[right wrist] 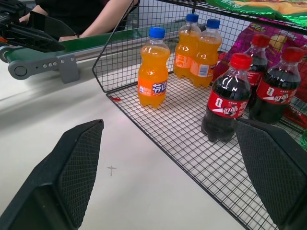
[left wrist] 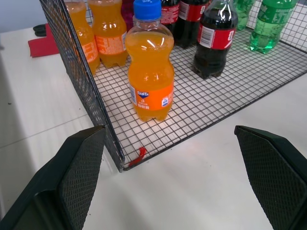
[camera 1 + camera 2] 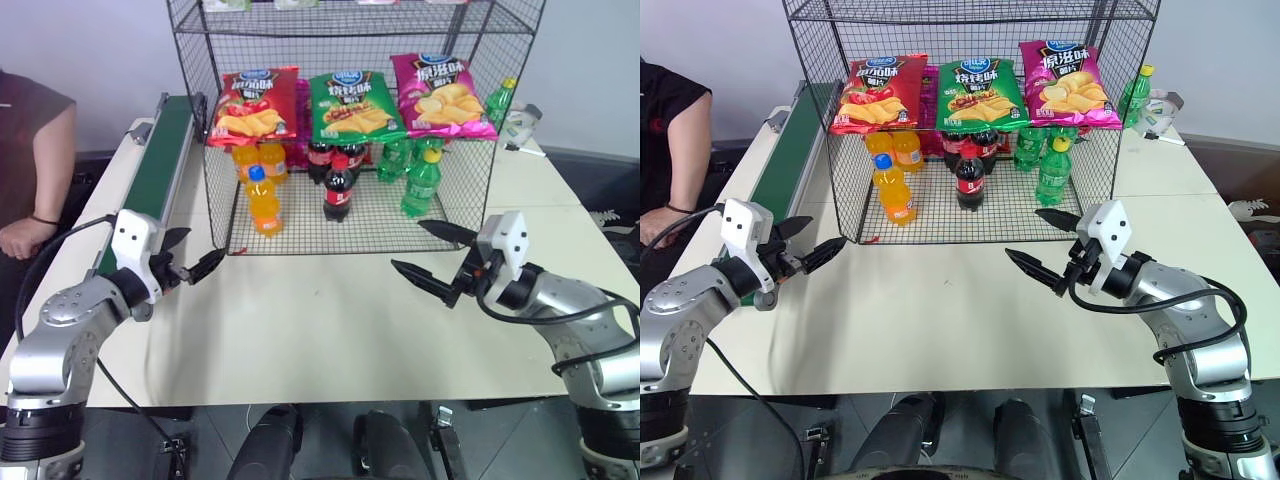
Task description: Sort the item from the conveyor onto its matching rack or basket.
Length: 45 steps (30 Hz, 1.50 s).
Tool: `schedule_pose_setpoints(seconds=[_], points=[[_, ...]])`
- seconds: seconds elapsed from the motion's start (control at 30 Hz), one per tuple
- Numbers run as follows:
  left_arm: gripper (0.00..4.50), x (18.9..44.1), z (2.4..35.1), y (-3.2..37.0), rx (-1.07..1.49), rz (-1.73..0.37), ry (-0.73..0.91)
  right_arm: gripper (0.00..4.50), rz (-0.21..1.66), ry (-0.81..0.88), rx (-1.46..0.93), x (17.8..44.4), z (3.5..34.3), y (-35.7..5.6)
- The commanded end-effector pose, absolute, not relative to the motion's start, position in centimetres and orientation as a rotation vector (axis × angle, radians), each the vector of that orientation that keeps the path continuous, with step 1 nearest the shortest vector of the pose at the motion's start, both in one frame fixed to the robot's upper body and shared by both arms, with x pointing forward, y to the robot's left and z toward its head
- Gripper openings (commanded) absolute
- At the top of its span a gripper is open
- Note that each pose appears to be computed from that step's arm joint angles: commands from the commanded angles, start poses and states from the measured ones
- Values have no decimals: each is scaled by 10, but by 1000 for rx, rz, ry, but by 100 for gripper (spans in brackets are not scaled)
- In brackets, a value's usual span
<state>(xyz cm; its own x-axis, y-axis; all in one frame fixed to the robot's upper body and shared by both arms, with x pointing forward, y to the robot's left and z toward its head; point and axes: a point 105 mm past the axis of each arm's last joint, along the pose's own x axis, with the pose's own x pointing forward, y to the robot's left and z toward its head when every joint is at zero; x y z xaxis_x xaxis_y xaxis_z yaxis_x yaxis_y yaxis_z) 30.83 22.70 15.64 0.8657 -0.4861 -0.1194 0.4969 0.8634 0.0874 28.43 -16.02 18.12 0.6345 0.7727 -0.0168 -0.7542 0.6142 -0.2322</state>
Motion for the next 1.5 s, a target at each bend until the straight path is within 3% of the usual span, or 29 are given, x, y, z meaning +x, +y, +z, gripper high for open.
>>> schedule_pose_setpoints(seconds=[0.03, 0.7, 1.5], points=[[447, 306, 174, 224, 154, -529, 29, 450, 877, -127, -250, 284, 190, -163], [447, 310, 174, 228, 148, -498, 23, 450, 896, -140, -251, 286, 191, -157], [447, 298, 178, 234, 166, -453, 16, 450, 921, -126, -238, 285, 188, -152]])
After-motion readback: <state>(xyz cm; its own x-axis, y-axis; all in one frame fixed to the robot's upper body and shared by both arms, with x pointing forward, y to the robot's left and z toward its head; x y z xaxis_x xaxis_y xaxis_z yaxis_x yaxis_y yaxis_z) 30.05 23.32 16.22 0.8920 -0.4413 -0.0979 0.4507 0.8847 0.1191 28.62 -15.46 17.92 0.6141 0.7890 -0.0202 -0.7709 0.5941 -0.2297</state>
